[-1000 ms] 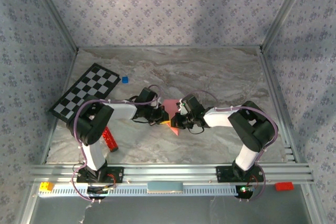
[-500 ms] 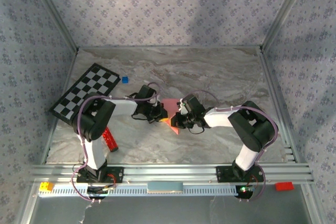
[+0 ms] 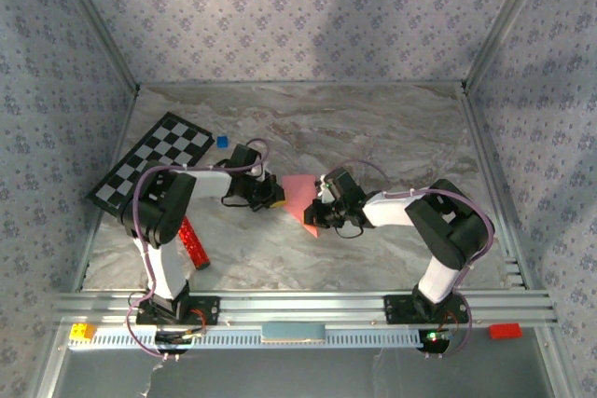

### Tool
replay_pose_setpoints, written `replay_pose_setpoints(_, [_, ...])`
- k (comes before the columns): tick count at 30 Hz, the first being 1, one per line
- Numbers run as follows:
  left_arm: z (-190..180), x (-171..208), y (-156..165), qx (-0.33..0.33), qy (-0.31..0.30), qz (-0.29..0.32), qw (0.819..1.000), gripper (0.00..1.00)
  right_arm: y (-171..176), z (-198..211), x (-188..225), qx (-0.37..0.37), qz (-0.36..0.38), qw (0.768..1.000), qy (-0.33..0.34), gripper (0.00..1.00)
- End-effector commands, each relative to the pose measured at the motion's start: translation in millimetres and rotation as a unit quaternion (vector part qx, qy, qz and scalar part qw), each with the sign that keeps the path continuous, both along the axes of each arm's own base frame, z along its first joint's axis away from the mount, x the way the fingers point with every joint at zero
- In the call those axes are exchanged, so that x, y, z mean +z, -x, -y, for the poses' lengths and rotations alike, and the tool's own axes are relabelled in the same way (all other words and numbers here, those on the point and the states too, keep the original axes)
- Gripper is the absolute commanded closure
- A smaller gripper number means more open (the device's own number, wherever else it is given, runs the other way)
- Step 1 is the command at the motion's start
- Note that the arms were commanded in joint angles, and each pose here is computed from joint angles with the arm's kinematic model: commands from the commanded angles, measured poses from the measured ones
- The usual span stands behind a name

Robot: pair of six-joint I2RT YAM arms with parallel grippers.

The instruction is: Fold a paper plane with a square sheet of paper (pick it up from the middle)

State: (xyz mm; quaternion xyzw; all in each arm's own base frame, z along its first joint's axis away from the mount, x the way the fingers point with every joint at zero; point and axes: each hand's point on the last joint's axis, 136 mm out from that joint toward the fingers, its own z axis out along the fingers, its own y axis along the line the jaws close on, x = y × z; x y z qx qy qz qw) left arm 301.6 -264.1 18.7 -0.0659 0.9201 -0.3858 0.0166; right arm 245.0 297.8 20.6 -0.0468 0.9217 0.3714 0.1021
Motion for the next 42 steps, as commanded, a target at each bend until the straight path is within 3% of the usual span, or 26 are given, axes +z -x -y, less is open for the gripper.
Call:
replay_pose_setpoints(1, [-25.3,-2.2,-9.2,0.032,-0.047,0.013,0.998,0.95,25.2,27.6,-35.2,-0.005,-0.059,0.996,0.063,0.96])
replay_pose_setpoints(8, [-16.3,36.3,-10.8,0.032,-0.025,0.053,0.998,0.90,24.3,26.0,-33.3,0.001,-0.057,0.997,0.059,0.96])
replay_pose_setpoints(14, [20.3,48.0,11.2,-0.027,0.005,0.064,0.998,0.90,23.0,26.8,-32.5,-0.002,-0.056,0.997,0.059,0.96])
replay_pose_setpoints(22, [32.4,15.7,21.4,-0.043,-0.023,0.047,0.998,0.94,21.7,25.5,-29.3,0.002,-0.054,0.997,0.059,0.95])
replay_pose_setpoints(29, [6.0,-27.3,32.0,-0.031,-0.102,0.010,0.994,0.98,15.4,19.3,-12.1,0.010,-0.037,0.998,0.045,0.94])
replay_pose_setpoints(37, [-1.6,-36.9,43.9,-0.035,-0.110,-0.001,0.993,1.00,2.5,-12.3,36.4,0.042,0.014,0.999,-0.017,0.93])
replay_pose_setpoints(42, [1.5,-34.2,41.4,-0.035,-0.103,0.001,0.994,1.00,-4.5,-28.1,30.1,0.050,0.004,0.999,-0.020,0.93])
